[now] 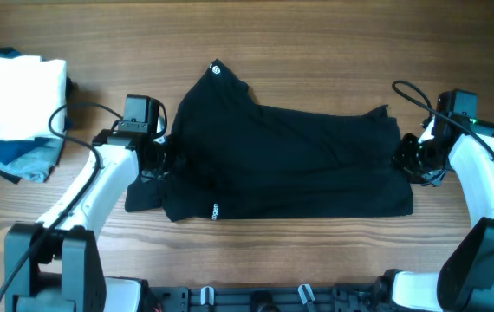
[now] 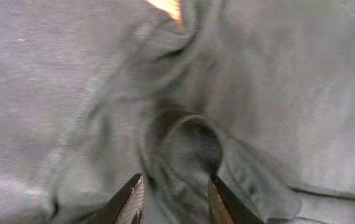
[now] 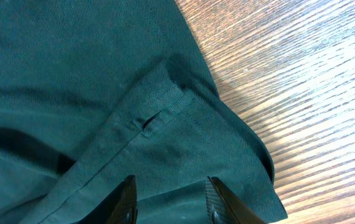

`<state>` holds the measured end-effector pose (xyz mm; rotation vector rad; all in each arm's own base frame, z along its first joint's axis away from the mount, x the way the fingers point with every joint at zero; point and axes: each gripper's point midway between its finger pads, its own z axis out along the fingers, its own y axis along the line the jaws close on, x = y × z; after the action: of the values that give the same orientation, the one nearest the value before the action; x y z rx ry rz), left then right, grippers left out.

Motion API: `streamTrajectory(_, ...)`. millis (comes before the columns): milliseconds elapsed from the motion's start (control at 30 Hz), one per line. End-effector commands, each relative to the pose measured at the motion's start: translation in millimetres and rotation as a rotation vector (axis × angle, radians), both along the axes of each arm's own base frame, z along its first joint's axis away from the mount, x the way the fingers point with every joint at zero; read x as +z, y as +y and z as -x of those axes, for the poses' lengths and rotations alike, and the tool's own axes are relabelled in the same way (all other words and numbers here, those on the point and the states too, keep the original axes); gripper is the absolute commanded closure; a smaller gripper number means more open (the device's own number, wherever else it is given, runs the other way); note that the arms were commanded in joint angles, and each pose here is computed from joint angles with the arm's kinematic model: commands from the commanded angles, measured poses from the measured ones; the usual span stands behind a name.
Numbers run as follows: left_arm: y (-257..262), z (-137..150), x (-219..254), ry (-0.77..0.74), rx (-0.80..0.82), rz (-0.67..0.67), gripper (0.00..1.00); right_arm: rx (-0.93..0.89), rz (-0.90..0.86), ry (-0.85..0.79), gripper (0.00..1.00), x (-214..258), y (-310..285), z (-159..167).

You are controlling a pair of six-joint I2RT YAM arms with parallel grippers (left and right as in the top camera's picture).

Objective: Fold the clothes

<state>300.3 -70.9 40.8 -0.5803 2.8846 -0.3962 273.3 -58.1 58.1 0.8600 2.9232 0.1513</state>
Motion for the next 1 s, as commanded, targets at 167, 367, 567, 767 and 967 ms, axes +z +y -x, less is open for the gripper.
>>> streamTrajectory(167, 8, -2, -20, 0.036, 0.01, -0.062, 0.71, 0.018, -0.01, -0.016, 0.63, 3, 1, -4)
streamTrajectory(367, 6, -14, -19, 0.007, 0.005, -0.046, 0.96, 0.018, -0.01, -0.016, 0.63, 3, 1, -4)
streamTrajectory(567, 37, -36, 18, -0.071, 0.084, -0.066, 0.81, 0.014, 0.01, -0.058, 0.63, 4, -3, -14)
streamTrajectory(767, 32, 5, 5, 0.101, 0.059, -0.059, 0.43, 0.02, -0.016, -0.032, 0.64, 3, 2, -7)
streamTrajectory(967, 36, 31, -34, 0.132, 0.063, -0.08, 0.66, 0.131, -0.191, -0.037, 0.74, -20, 38, 10)
